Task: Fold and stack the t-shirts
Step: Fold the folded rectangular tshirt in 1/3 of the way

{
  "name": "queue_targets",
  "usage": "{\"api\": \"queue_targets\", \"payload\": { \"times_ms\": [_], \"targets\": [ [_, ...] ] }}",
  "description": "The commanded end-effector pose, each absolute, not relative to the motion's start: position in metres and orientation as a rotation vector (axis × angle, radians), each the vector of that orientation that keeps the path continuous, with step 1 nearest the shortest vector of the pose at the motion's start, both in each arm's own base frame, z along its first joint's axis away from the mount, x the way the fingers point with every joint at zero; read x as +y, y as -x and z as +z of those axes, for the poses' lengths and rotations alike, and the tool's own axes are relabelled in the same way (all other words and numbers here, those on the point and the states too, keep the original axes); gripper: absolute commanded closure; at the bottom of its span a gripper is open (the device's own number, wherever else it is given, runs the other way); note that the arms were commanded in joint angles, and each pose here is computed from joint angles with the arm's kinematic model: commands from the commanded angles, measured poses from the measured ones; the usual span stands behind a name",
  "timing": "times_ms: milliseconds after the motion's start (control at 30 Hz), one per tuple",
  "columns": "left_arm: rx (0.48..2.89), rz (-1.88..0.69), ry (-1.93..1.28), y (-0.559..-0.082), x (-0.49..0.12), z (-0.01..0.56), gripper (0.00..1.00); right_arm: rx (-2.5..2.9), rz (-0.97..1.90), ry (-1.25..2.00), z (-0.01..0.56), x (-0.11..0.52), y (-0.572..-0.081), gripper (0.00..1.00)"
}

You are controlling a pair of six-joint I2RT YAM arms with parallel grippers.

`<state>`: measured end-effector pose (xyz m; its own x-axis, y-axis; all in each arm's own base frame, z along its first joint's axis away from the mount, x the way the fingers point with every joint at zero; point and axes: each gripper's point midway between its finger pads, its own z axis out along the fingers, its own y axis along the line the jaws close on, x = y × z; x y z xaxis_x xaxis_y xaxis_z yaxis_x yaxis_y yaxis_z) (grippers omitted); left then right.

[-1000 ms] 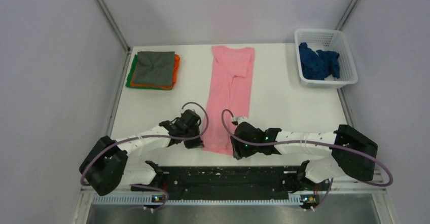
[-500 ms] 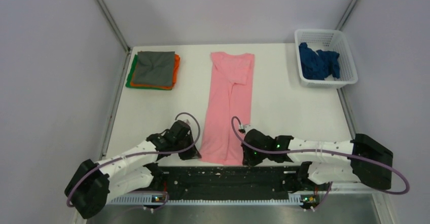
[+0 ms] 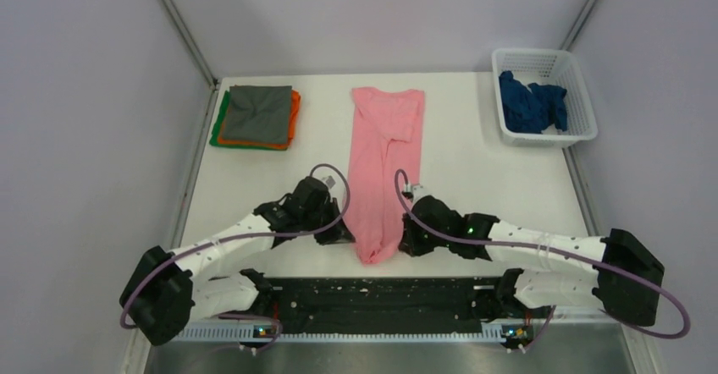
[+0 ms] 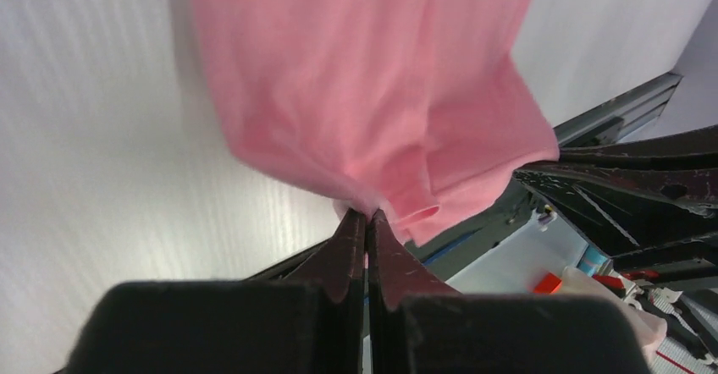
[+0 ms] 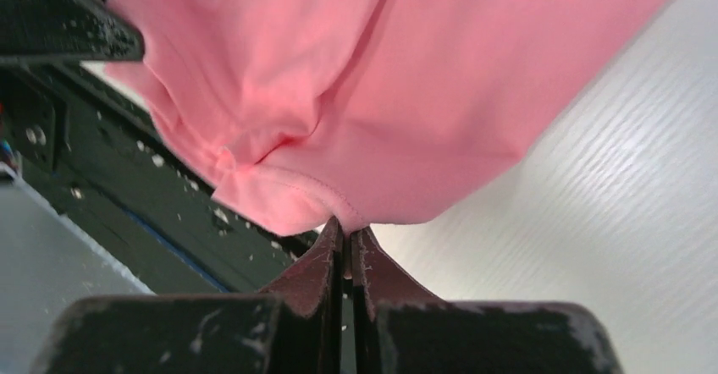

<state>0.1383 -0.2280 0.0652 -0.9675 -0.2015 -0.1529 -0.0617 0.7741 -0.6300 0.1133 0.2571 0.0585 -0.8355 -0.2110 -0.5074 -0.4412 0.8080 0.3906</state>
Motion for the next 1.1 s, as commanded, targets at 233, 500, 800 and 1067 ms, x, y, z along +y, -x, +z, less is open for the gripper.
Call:
{"api": "queue_targets", "payload": {
  "times_ms": [233, 500, 800, 1067],
  "targets": [
    [2.485, -0.836, 0.218, -0.283, -0.241, 0.125, 1.00, 2.354, 0.657, 0.214, 0.112, 0.257, -0.232, 1.00],
    [2.459, -0.814, 0.207, -0.359, -0.248, 0.137, 1.00, 2.319, 0.594, 0.083, 0.124, 0.243, -0.307, 1.00],
    [2.479, -0.735, 0.235, -0.417, -0.242, 0.120, 1.00, 2.330, 0.587, 0.030, 0.116, 0.227, -0.365, 1.00],
    [2.480, -0.707, 0.254, -0.453, -0.236, 0.106, 1.00, 2.329, 0.581, 0.003, 0.099, 0.219, -0.403, 1.00]
  ]
}}
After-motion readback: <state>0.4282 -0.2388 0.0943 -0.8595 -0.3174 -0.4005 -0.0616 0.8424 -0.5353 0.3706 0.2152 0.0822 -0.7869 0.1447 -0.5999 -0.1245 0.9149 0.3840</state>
